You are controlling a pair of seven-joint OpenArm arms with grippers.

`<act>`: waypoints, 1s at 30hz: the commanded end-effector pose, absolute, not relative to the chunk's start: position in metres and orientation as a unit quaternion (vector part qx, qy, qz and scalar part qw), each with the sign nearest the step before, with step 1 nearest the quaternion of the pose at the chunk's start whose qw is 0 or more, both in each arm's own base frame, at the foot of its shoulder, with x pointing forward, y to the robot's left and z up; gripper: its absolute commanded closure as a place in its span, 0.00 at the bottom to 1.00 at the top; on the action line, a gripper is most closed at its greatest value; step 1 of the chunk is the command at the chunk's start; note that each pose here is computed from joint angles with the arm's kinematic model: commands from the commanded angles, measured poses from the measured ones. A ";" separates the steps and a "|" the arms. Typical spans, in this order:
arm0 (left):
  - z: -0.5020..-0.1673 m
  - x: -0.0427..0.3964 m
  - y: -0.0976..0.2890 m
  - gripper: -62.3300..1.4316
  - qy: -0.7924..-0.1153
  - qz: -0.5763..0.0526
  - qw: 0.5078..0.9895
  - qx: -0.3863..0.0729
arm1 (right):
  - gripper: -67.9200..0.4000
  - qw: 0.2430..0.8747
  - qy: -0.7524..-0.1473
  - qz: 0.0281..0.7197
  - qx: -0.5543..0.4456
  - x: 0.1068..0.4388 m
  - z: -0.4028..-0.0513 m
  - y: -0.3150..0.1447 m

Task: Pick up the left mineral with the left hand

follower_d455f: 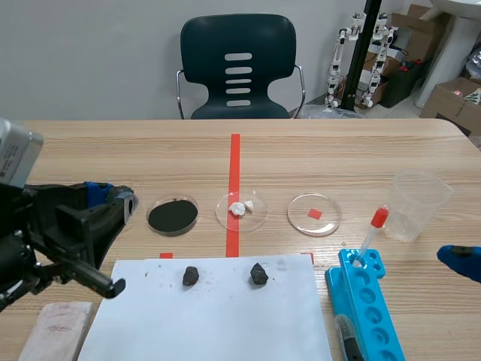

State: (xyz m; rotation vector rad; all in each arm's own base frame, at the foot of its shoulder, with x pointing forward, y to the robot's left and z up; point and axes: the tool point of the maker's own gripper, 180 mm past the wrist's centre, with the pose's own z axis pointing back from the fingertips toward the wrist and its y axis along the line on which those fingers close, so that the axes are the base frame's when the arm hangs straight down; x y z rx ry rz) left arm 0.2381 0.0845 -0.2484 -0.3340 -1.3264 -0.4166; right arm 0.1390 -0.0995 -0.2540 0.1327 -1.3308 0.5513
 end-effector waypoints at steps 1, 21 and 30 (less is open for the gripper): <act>-0.235 0.234 0.078 0.84 -0.625 -0.195 0.736 -0.171 | 0.00 0.735 -0.627 0.251 0.063 0.145 -0.242 -0.097; -0.239 0.207 0.064 0.84 -0.624 -0.268 0.713 -0.176 | 0.00 0.735 -0.627 0.251 0.063 0.145 -0.242 -0.097; -0.239 0.207 0.064 0.84 -0.624 -0.269 0.713 -0.176 | 0.00 0.735 -0.627 0.251 0.063 0.145 -0.242 -0.097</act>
